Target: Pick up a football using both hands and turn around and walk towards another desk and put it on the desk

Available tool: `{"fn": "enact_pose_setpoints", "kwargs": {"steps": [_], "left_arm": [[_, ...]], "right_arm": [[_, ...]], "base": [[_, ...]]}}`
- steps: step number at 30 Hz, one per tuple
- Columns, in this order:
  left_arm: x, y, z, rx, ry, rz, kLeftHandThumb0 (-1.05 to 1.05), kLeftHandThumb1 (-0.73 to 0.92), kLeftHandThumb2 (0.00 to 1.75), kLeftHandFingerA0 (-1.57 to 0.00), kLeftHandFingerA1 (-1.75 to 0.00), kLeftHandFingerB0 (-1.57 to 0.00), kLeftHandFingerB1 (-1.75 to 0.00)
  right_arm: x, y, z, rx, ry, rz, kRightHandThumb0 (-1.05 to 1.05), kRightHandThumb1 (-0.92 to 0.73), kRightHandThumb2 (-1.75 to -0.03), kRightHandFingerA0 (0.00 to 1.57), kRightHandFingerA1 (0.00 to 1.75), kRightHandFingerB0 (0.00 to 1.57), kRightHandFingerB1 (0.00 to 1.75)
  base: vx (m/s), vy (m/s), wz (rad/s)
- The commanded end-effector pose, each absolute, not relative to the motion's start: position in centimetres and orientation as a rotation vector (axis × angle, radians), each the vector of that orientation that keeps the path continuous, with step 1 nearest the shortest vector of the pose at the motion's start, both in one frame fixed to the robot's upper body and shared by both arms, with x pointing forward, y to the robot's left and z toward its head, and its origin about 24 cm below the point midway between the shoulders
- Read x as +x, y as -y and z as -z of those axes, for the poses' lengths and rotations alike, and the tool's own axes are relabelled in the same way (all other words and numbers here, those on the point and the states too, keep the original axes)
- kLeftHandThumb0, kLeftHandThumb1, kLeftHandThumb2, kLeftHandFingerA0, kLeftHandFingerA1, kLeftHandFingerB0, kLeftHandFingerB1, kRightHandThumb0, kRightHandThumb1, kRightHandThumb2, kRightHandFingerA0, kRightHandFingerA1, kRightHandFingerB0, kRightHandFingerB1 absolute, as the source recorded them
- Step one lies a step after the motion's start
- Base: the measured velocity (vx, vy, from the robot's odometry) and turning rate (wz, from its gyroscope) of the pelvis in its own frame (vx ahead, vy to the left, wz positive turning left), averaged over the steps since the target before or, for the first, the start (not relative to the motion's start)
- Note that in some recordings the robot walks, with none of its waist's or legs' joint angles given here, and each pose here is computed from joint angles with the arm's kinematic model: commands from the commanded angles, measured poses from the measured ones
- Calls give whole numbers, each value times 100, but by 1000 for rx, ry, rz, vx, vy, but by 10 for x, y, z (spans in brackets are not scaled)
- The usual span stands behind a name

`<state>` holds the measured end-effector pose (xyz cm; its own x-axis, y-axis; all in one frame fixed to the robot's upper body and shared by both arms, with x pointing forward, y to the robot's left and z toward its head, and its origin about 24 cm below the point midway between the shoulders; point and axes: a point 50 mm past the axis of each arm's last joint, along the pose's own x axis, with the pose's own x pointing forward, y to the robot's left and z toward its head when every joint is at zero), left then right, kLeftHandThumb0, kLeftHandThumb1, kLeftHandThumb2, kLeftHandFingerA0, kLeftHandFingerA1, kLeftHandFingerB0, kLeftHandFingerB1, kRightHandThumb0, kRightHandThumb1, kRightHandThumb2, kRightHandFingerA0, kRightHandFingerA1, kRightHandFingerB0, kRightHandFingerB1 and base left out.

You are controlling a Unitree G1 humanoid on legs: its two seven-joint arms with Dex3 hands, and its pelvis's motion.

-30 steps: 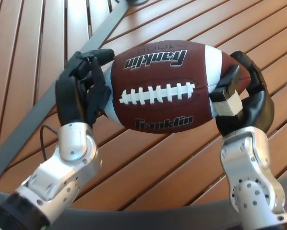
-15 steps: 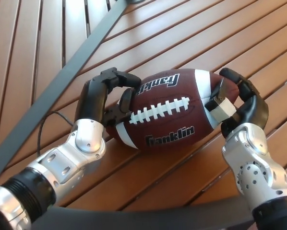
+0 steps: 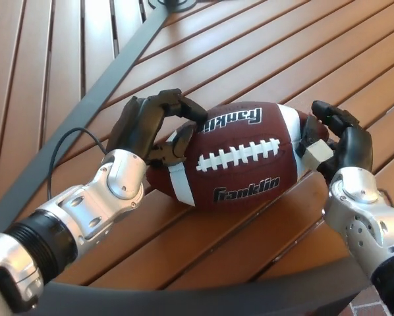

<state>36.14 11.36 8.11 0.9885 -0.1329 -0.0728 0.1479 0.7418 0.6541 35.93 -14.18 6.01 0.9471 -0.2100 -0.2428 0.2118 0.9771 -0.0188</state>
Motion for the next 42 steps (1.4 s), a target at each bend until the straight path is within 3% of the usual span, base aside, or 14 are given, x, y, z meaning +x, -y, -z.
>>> {"fn": "enact_pose_setpoints", "kwargs": {"steps": [1, 3, 4, 7, 8, 12, 22, 30, 31, 35, 37, 38, 39, 42], "left_arm": [[335, -150, -24, 1035, -370, 418, -22, 67, 67, -80, -105, -83, -64], [335, -150, -24, 1036, -370, 420, -22, 67, 67, -80, -105, -83, -64], [334, -166, -36, 1020, -316, 400, -36, 69, 59, -75, -93, -59, -43], [333, -168, -37, 1020, -310, 400, -36, 69, 59, -75, -93, -59, -43], [334, -184, -48, 947, -309, 344, -47, 65, 59, -31, -48, -45, -36], [334, -196, -55, 921, -280, 320, -54, 66, 60, -21, -48, -33, -33], [320, -238, -78, 846, -200, 223, -59, 68, 60, -22, -53, -31, -33], [295, -294, -116, 477, -85, -43, -49, 71, 61, -21, -41, -19, -31], [269, -324, -141, 439, -8, -133, -54, 71, 61, -28, -44, -22, -32], [264, -326, -145, 432, 1, -140, -54, 71, 61, -28, -44, -22, -32], [223, -360, -173, 366, 101, -259, -51, 73, 61, -28, -47, -19, -33], [210, -369, -181, 355, 121, -292, -54, 56, 87, -22, -54, -14, -44], [189, -381, -189, 360, 157, -368, -47, 69, 61, -36, -48, -26, -33], [151, -396, -194, 409, 186, -438, -44, 73, 62, -38, -53, -29, -34]], "right_arm": [[339, 173, -24, -960, -574, -178, -101, -76, -106, 0, 18, 0, 0], [339, 173, -25, -964, -577, -181, -101, -76, -106, 0, 18, 0, 0], [339, 187, -45, -1114, -495, -180, -102, -92, -74, 0, 0, 0, 0], [338, 189, -48, -1138, -490, -185, -102, -92, -74, 0, 0, 0, 0], [334, 202, -65, -1202, -405, -171, -105, -92, -74, 0, 0, 0, 0], [328, 209, -79, -1232, -385, -166, -105, -92, -76, 0, 0, 0, 0], [302, 231, -118, -1295, -338, -161, -105, -92, -81, 0, 0, 0, 0], [266, 277, -172, -1268, -302, -135, -100, -92, -88, 0, 0, 0, 1], [248, 305, -187, -1184, -297, -83, -105, -80, -121, 0, 27, 0, 4], [243, 308, -190, -1171, -288, -86, -105, -80, -121, 0, 27, 0, 4], [200, 356, -200, -851, -227, -54, -98, -74, -104, 0, 34, 0, 11], [183, 370, -201, -793, -211, -25, -95, -70, -100, 0, 34, 0, 11], [162, 389, -200, -740, -220, 56, -88, -62, -92, 0, 30, 0, 13], [120, 416, -198, -713, -225, 216, -89, -57, -86, 0, 26, 10, 17]], "base": [[0, 0, 0], [0, 0, 0], [0, 0, 0], [0, 0, 0], [0, 0, 0], [0, 0, 0], [0, 0, 0], [0, 0, 0], [0, 0, 0], [0, 0, 0], [0, 0, 0], [0, 0, 0], [0, 0, 0], [0, 0, 0]]}}
